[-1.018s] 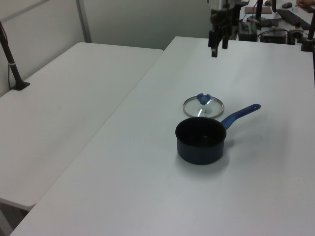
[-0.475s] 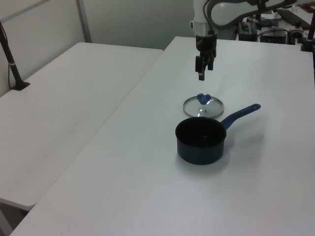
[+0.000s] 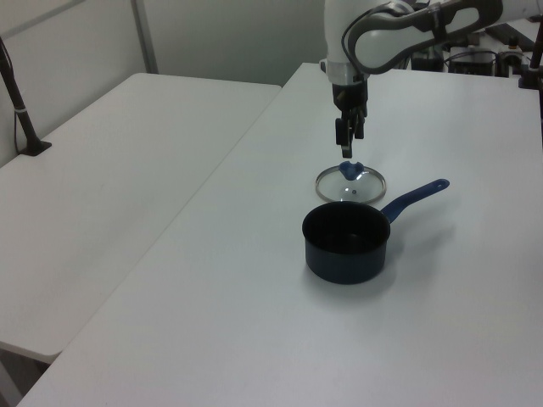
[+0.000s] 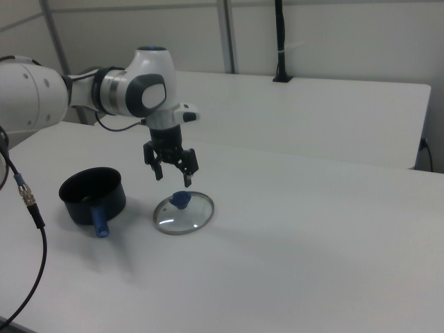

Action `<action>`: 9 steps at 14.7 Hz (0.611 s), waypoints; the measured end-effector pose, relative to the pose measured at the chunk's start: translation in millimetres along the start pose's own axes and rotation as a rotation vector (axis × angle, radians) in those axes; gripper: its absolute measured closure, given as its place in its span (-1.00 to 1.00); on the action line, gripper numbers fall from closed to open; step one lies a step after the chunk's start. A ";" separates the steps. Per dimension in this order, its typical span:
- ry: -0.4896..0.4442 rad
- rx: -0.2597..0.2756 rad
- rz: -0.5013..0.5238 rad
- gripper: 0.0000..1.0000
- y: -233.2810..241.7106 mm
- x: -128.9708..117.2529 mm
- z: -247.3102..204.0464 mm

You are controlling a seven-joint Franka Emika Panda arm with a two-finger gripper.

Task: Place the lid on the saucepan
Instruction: 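Move the open gripper over the glass lid and lower to its blue knob, then close the gripper on the blue knob of the glass lid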

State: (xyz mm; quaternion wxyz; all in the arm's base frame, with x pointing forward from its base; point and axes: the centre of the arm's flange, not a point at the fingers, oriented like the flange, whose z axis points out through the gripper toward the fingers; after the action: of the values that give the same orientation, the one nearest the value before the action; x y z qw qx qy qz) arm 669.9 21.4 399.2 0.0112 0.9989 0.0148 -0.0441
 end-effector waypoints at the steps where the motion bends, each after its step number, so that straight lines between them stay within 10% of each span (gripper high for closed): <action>1: -0.009 -0.001 -0.011 -1.00 -0.2 1.5 7.6; 9: 0.023 -0.012 -0.100 -0.77 -7.1 11.2 48.0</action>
State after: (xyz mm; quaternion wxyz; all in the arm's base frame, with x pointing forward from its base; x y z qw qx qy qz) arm 676.6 27.6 350.3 0.0148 0.9972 0.0649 -0.0330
